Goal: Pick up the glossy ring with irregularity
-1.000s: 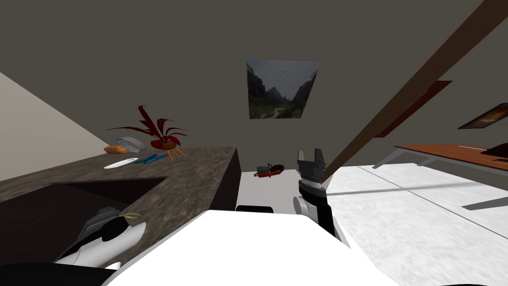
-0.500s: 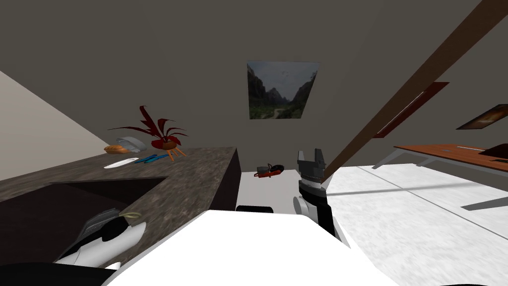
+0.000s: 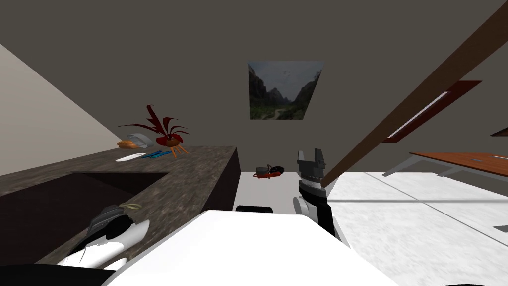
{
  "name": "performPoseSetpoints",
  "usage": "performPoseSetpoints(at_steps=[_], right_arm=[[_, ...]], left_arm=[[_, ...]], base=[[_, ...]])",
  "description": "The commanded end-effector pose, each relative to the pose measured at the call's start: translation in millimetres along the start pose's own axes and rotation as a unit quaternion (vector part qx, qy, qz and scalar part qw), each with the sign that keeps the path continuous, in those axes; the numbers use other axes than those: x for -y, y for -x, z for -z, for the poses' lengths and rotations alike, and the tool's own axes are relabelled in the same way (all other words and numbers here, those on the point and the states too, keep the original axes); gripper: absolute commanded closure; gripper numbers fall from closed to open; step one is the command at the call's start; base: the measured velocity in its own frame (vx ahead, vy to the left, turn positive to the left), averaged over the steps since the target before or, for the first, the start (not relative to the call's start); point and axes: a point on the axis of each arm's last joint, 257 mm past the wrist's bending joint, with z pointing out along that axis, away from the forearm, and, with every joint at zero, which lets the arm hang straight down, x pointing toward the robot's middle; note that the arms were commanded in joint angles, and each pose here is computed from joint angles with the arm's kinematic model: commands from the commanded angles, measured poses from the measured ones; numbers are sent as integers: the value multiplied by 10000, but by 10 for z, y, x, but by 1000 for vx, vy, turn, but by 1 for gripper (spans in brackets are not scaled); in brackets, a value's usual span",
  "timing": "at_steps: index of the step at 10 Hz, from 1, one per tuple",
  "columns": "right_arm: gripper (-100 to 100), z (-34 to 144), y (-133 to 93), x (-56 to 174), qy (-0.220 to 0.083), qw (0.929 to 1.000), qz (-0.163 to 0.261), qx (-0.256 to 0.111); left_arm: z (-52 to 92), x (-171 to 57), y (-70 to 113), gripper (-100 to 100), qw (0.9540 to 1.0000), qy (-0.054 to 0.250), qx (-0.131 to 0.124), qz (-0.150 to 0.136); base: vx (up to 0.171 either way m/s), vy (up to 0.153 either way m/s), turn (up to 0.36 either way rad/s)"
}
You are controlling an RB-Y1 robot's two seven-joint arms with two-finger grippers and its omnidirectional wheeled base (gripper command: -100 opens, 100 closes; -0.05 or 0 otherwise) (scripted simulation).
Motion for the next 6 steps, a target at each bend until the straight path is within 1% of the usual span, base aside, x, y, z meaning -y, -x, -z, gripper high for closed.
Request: performPoseSetpoints(at_steps=[1,2,3,5,6], right_arm=[[0,0,0,0,0,10000,0,0],[0,0,0,0,0,10000,0,0],[0,0,0,0,0,10000,1,-1],[0,-1,0,0,0,10000,2,-2],[0,0,1,0,0,10000,2,-2]], left_arm=[[21,70,-59,-100,9995,-71,-42,307],[36,118,-82,-100,9987,-133,-53,492],[54,124,-170,-100,9977,-189,-115,638],[48,88,-268,-100,9982,-197,-200,533],[32,94,-276,-100,9989,-238,-217,345]], base=[[8,-104,108],[-13,-44,68],[-70,72,30],[-82,157,-69],[-10,174,-134]])
